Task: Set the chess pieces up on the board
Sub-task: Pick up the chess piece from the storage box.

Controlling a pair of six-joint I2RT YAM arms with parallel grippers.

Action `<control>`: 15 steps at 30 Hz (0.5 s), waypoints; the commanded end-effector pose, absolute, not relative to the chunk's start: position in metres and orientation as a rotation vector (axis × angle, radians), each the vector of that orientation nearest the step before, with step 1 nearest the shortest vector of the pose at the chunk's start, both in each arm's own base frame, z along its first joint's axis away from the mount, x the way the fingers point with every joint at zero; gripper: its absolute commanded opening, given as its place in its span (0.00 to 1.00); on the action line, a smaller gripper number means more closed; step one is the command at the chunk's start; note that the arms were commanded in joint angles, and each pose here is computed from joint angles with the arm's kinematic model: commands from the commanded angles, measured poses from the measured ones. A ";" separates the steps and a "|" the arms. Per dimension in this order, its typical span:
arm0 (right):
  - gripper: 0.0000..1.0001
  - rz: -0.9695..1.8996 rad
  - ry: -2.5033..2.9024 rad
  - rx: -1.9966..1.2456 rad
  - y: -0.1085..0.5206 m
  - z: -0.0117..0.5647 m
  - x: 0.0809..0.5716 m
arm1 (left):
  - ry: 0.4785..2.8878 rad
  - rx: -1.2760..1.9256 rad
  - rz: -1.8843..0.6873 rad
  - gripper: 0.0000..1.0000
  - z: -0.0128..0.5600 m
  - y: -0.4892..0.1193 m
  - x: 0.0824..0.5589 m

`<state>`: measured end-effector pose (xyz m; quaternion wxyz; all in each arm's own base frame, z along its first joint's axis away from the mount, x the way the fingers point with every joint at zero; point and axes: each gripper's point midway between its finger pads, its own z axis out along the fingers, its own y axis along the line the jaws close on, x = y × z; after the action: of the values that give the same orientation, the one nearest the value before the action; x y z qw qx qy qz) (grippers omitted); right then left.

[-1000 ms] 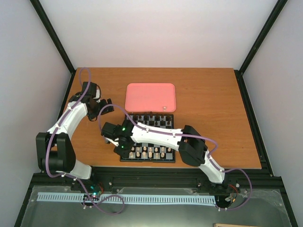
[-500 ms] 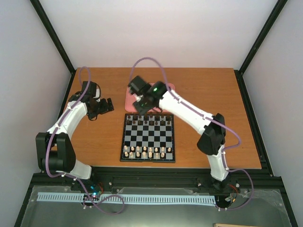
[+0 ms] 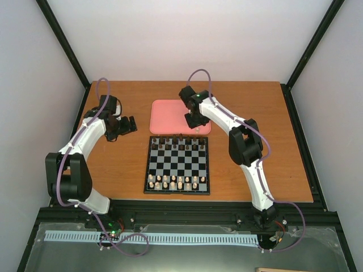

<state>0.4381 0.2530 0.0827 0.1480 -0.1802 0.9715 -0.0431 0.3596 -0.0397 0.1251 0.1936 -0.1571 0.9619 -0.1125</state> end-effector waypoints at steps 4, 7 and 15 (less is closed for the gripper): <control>0.43 -0.057 2.831 -0.527 0.256 0.068 0.435 | 2.688 -0.417 -0.314 1.00 0.131 -0.041 0.370; 0.43 -0.048 2.859 -0.537 0.254 0.058 0.433 | 2.690 -0.417 -0.303 1.00 0.130 -0.039 0.370; 0.40 0.034 2.909 -0.512 0.248 0.039 0.430 | 2.694 -0.416 -0.294 1.00 0.130 -0.038 0.369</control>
<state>0.4279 0.2506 0.0515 0.1038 -0.1786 0.9784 -0.0050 0.3607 -0.0392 0.1165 0.1820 -0.1586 0.9644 -0.1083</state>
